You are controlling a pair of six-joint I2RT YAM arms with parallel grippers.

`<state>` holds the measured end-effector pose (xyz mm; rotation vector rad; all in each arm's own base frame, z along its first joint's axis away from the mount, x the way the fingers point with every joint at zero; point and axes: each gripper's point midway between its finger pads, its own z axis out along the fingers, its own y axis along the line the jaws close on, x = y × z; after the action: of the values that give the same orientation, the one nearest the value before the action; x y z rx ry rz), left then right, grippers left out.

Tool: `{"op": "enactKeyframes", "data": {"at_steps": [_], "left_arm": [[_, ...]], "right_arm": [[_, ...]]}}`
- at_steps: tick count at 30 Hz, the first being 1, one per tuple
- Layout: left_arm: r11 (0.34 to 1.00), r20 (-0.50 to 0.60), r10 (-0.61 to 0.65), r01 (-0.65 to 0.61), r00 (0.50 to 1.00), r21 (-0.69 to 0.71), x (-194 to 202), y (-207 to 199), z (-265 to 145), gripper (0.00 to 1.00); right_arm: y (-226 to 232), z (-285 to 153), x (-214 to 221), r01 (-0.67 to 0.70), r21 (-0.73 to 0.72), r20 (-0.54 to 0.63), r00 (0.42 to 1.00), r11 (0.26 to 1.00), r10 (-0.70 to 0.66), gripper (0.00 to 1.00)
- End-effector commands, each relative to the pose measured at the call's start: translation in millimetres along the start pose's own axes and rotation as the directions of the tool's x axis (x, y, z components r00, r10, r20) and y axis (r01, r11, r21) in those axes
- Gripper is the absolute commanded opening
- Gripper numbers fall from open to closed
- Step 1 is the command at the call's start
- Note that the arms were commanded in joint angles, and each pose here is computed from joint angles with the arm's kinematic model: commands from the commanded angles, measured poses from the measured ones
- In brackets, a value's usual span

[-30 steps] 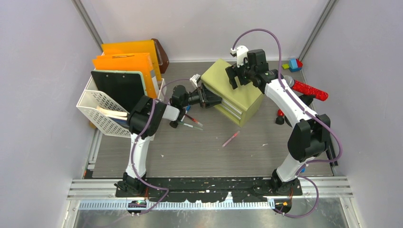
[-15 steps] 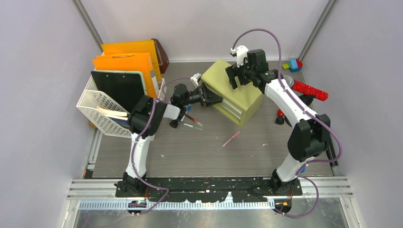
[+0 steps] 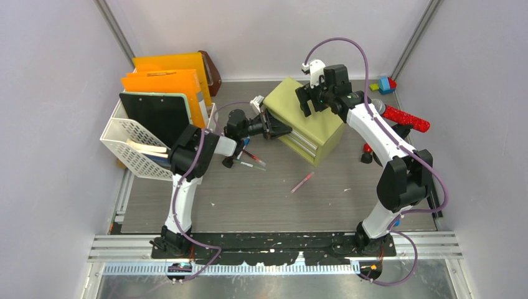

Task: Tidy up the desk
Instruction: Open the drawer in the storage box.

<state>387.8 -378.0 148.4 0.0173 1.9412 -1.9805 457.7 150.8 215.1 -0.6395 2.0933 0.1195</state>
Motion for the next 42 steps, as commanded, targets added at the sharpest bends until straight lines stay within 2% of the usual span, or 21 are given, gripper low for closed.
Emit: {"op": "enactKeyframes", "data": {"at_steps": [1, 9, 14, 29, 42], "left_arm": [[0.997, 0.012, 0.053, -0.053, 0.999, 0.049, -9, -16, 6, 0.28], [0.998, 0.012, 0.032, -0.033, 0.999, 0.048, -5, -15, 2, 0.14], [0.998, 0.009, 0.021, -0.022, 1.000, 0.055, -2, -21, -2, 0.00], [1.000, -0.009, 0.005, -0.005, 1.000, 0.028, 21, -30, -27, 0.00], [0.993, -0.122, 0.075, -0.086, 0.990, -0.087, 71, -28, -66, 0.00]], "right_arm": [[12, 16, 80, 0.002, -0.042, -0.267, 0.964, 0.999, -0.013, 0.91], [13, 17, 81, 0.003, -0.042, -0.271, 0.962, 0.999, -0.015, 0.91], [13, 17, 82, 0.006, -0.043, -0.274, 0.962, 0.999, -0.017, 0.91], [10, 15, 82, 0.021, -0.035, -0.280, 0.960, 0.999, -0.030, 0.91], [8, 11, 80, 0.036, -0.036, -0.281, 0.959, 0.999, -0.045, 0.91]]}}
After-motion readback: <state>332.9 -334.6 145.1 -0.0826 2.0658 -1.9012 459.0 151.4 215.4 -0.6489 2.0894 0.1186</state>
